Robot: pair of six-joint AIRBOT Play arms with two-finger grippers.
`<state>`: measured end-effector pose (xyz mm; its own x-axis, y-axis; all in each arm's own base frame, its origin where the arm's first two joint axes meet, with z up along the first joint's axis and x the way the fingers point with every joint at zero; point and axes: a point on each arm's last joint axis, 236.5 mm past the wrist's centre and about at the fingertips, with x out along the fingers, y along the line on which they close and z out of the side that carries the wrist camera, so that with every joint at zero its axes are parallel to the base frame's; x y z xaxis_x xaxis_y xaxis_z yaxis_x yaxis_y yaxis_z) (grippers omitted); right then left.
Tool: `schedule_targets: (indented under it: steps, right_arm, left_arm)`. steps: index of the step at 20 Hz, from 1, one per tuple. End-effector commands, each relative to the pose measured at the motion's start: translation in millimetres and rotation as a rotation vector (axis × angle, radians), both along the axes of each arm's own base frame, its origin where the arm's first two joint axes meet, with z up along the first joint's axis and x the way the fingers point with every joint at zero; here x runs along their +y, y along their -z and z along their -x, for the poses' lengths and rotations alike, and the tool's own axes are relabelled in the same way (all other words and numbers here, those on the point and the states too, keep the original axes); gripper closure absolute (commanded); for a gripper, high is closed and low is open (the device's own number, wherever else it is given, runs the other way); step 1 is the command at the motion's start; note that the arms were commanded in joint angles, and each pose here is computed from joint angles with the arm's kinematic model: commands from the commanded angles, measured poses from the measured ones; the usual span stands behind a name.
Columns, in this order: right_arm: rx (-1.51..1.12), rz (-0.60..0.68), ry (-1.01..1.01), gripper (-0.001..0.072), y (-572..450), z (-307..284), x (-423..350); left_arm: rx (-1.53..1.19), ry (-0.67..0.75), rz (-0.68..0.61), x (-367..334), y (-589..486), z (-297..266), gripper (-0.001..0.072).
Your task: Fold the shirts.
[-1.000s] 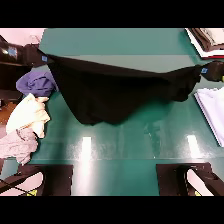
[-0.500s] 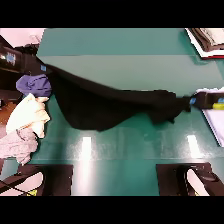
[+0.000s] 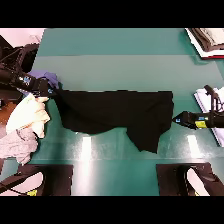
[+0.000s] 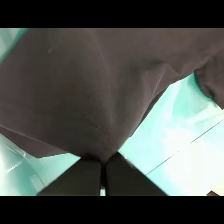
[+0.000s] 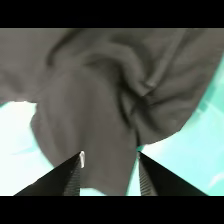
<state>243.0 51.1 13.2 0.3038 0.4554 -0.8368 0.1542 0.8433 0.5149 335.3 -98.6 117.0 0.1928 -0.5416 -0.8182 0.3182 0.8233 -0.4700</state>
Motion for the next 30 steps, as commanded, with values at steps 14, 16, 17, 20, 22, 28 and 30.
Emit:
schedule_targets:
  steps: [14,16,17,20,22,28,30]
  right_arm:
    - [0.141,0.014,-0.144,0.0396,83,-63,34]
    - [0.150,0.010,-0.157,0.0396,83,-60,36]
    - [0.158,0.006,-0.165,0.0396,81,-57,37]
    - [0.091,0.021,-0.151,0.0396,64,-62,26]
    - [0.066,0.027,-0.148,0.0395,57,-63,20]
    - [0.065,0.041,-0.208,0.0395,71,-53,32]
    - [0.056,0.049,-0.205,0.0394,74,-55,33]
  left_arm:
    - [-0.004,-0.012,-0.009,2,5,-3,0.0683]
    - [-0.003,-0.011,-0.009,2,5,-3,0.0683]
    - [-0.003,-0.011,-0.009,2,5,-3,0.0683]
    - [-0.004,-0.011,-0.009,2,5,-3,0.0684]
    - [-0.004,-0.011,-0.009,2,5,-3,0.0683]
    - [-0.004,-0.011,-0.009,2,5,-3,0.0683]
    - [-0.004,-0.011,-0.009,2,5,-3,0.0683]
